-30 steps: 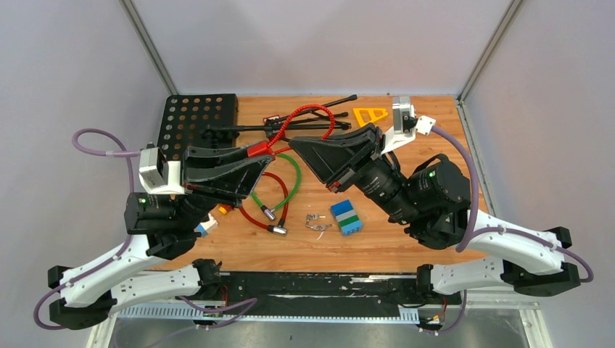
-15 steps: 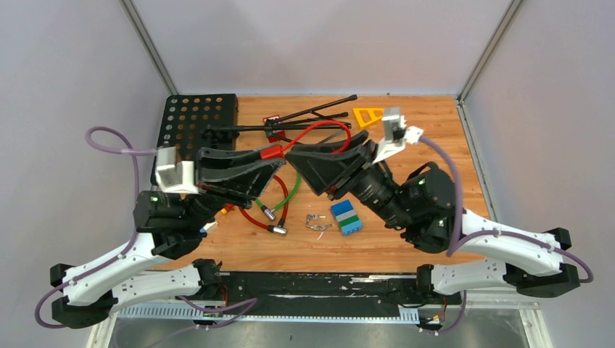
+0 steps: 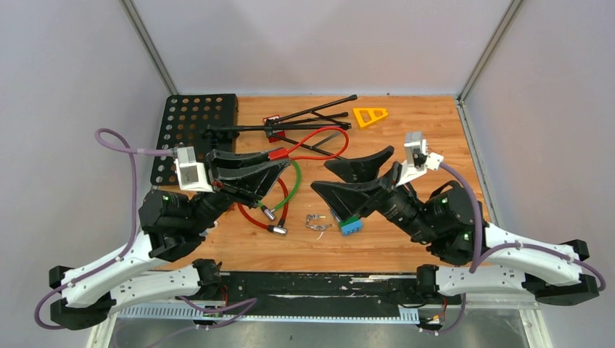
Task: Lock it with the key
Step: Lock the lock.
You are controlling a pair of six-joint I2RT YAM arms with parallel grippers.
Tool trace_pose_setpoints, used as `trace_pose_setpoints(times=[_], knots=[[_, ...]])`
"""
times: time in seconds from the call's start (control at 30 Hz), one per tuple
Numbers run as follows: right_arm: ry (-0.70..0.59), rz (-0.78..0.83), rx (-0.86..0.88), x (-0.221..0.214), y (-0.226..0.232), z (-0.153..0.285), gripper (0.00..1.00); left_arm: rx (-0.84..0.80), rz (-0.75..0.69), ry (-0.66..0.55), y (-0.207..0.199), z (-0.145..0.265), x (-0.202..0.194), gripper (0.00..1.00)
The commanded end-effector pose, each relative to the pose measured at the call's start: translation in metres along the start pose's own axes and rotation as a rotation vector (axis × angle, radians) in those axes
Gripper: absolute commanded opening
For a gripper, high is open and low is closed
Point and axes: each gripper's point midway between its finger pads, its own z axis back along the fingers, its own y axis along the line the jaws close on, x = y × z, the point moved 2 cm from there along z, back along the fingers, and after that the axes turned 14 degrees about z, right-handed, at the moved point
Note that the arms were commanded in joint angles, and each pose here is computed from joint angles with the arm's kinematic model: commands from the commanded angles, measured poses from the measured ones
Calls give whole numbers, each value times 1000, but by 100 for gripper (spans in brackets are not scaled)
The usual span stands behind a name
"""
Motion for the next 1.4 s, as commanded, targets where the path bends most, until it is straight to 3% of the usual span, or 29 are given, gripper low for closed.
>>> trace_pose_setpoints(times=[0.0,0.2,0.3,0.53,0.67,0.9,1.2,1.37], knots=[[-14,38,24,9,-3,19,70,50,-46,-40,7,4,12,0],[116,181,-106,-5,-38,48,69,67,-100,7,7,7,16,0],[159,304,-115,2,-50,65,68,31,-149,109,0,8,11,0],[336,594,374,10,4,71,60,-149,-242,517,-20,24,-33,0],[403,718,432,6,9,50,58,-134,-219,679,-16,29,-53,0],[540,951,457,-27,-4,22,57,-65,-155,807,-7,32,-74,0],[714,977,492,-56,-12,29,50,-96,-166,874,-7,37,-82,0],[768,979,469,-61,-21,40,52,-106,-186,905,-8,42,-81,0]])
